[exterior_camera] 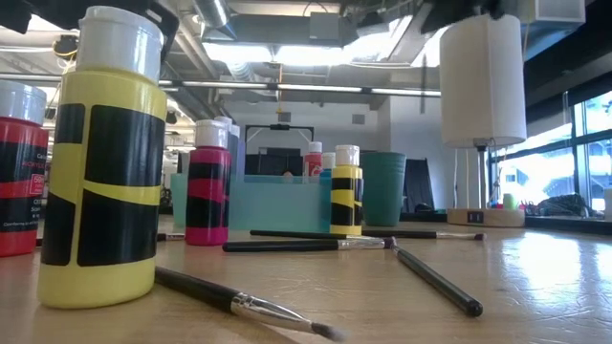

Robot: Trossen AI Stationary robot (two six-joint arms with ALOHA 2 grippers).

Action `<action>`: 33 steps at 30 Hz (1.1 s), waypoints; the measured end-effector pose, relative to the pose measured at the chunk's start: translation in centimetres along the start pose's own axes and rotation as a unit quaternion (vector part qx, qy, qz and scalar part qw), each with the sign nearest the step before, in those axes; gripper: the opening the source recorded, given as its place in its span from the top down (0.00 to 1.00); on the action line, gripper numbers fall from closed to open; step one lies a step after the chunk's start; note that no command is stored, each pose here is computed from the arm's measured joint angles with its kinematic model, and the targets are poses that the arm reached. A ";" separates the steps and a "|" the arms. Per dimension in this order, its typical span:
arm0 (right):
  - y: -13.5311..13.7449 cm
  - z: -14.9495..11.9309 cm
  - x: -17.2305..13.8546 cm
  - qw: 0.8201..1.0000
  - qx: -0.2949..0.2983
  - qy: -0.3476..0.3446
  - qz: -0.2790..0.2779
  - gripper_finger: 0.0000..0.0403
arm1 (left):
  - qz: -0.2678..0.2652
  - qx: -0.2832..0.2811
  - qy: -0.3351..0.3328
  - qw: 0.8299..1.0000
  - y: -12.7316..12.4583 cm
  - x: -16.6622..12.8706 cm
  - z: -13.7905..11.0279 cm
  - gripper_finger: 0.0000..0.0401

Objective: Pick & Place Paint Supplies
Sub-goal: Put the black paint brush into the dark green cup

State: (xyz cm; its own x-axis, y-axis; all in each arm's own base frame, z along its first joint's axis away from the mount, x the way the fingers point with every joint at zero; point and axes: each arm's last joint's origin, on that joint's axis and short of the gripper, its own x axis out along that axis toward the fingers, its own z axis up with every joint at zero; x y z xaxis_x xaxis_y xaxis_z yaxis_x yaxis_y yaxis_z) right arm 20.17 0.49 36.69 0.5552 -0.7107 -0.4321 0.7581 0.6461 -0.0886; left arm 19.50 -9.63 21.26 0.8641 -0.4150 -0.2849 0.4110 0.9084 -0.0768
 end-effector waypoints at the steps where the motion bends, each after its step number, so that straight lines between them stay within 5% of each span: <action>1: -0.3 -0.4 -0.5 1.000 0.004 0.004 0.004 1.00 | 0.003 0.000 0.000 1.000 0.0 0.0 0.0 0.72; 12: 0.8 -6.5 1.4 0.999 0.014 -0.038 -0.004 1.00 | 0.021 -0.025 -0.007 0.999 0.1 0.0 0.1 0.73; 24: 0.5 -3.4 5.0 0.988 0.014 -0.123 0.089 1.00 | 0.038 -0.013 -0.008 0.999 0.2 0.0 0.1 0.73; 33: -1.0 -2.6 8.1 0.990 0.021 -0.120 0.073 1.00 | 0.038 -0.017 -0.008 0.999 0.2 0.0 0.1 0.74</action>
State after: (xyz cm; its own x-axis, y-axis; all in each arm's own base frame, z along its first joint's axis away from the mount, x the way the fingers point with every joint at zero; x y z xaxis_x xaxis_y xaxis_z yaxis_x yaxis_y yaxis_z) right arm 23.05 -5.17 30.89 0.7220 -0.6589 -0.2111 0.6738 0.7389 -0.0015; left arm 19.61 -9.43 21.35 0.8974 -0.3451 -0.2751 0.3339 0.9385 -0.0880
